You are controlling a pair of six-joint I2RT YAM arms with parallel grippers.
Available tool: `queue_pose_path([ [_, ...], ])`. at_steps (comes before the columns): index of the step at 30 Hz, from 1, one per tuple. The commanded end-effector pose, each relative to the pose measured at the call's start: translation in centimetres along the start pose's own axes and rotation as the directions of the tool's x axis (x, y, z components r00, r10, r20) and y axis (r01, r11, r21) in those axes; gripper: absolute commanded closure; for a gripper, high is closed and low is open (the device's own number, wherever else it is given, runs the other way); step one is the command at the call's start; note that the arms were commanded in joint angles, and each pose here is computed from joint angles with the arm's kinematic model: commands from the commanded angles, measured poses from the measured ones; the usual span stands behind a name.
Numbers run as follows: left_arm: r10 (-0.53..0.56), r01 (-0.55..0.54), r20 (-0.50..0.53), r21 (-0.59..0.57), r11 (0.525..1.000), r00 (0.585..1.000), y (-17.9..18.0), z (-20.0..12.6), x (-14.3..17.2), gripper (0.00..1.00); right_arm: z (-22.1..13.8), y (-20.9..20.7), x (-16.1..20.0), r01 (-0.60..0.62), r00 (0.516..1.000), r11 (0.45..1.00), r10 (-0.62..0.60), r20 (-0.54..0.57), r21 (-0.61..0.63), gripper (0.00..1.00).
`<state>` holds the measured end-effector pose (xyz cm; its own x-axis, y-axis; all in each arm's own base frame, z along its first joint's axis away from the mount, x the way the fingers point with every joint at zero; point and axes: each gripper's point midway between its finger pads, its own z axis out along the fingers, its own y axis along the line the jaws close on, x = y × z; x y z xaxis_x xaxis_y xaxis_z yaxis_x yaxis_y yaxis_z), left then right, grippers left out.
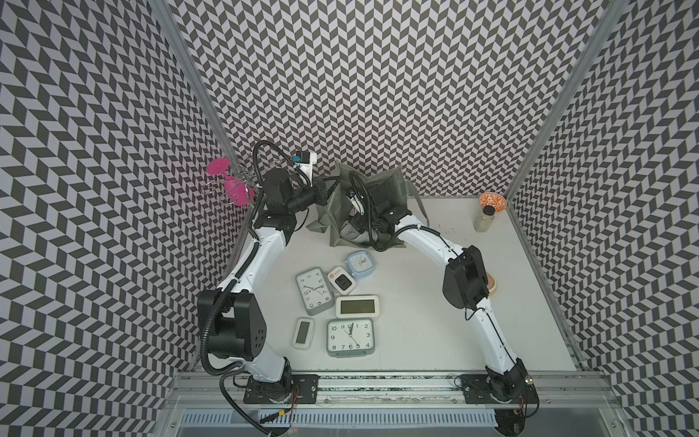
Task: Put the alarm clock into the canvas bag
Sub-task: Place the alarm at the canvas bag, then pick up the alarm from the center of the board.
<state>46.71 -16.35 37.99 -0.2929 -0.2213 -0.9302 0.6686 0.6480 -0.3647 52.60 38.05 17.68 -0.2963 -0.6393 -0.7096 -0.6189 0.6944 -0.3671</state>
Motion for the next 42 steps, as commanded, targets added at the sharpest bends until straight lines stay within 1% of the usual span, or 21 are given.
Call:
queue_pose_path([
  [1, 0.117, -0.123, 0.125, 0.035, 0.992, 0.985, -3.1, -1.7, -4.8, 1.0, -6.5, -0.1, -5.8, -0.02, 0.987, 1.0, 0.017, 0.162, 0.017, 0.01],
  [6, 0.12, -0.124, 0.124, 0.032, 0.992, 0.985, -3.1, -1.7, -4.8, 1.0, -11.0, 0.0, -6.9, -0.063, 0.974, 0.997, 0.054, 0.218, 0.033, 0.01],
  [14, 0.114, -0.118, 0.123, 0.022, 0.993, 0.986, -2.5, -1.8, -4.8, 1.0, -18.7, -0.1, -7.0, -0.148, 0.938, 0.989, 0.147, 0.313, -0.02, 0.0],
  [19, 0.109, -0.112, 0.12, 0.018, 0.994, 0.987, -2.2, -1.8, -4.7, 1.0, -24.1, 1.0, -5.9, -0.171, 0.903, 0.978, 0.205, 0.377, -0.121, 0.0],
  [23, 0.103, -0.105, 0.115, 0.004, 0.994, 0.988, -1.8, -1.7, -4.5, 1.0, -27.1, 2.9, -3.0, -0.142, 0.894, 0.96, 0.229, 0.385, -0.241, 0.0],
  [25, 0.096, -0.093, 0.115, -0.027, 0.995, 0.989, -1.0, -1.8, -4.5, 1.0, -27.6, 3.9, -1.2, -0.128, 0.902, 0.952, 0.228, 0.367, -0.277, 0.0],
  [27, 0.084, -0.077, 0.119, -0.062, 0.995, 0.989, -0.1, -1.9, -4.6, 1.0, -27.4, 4.8, 0.7, -0.131, 0.914, 0.945, 0.232, 0.332, -0.3, 0.0],
  [30, 0.059, -0.048, 0.128, -0.089, 0.995, 0.99, 1.1, -2.1, -4.7, 1.0, -26.2, 6.0, 3.5, -0.169, 0.933, 0.931, 0.257, 0.253, -0.323, 0.0],
  [34, 0.04, -0.025, 0.143, -0.107, 0.994, 0.989, 2.5, -2.6, -4.8, 1.0, -24.5, 8.2, 6.9, -0.158, 0.958, 0.913, 0.234, 0.166, -0.376, 0.0],
  [36, 0.038, -0.021, 0.147, -0.112, 0.993, 0.988, 3.1, -2.7, -4.8, 1.0, -23.8, 9.6, 8.0, -0.121, 0.97, 0.903, 0.196, 0.145, -0.413, 0.02],
  [39, 0.037, -0.019, 0.149, -0.123, 0.992, 0.988, 3.9, -2.9, -4.7, 1.0, -23.1, 12.3, 9.6, -0.011, 0.985, 0.861, 0.096, 0.141, -0.509, 0.11],
  [42, 0.038, -0.02, 0.149, -0.123, 0.992, 0.988, 4.2, -3.0, -4.6, 1.0, -21.8, 14.1, 11.2, 0.072, 0.99, 0.829, 0.007, 0.138, -0.555, 0.17],
])
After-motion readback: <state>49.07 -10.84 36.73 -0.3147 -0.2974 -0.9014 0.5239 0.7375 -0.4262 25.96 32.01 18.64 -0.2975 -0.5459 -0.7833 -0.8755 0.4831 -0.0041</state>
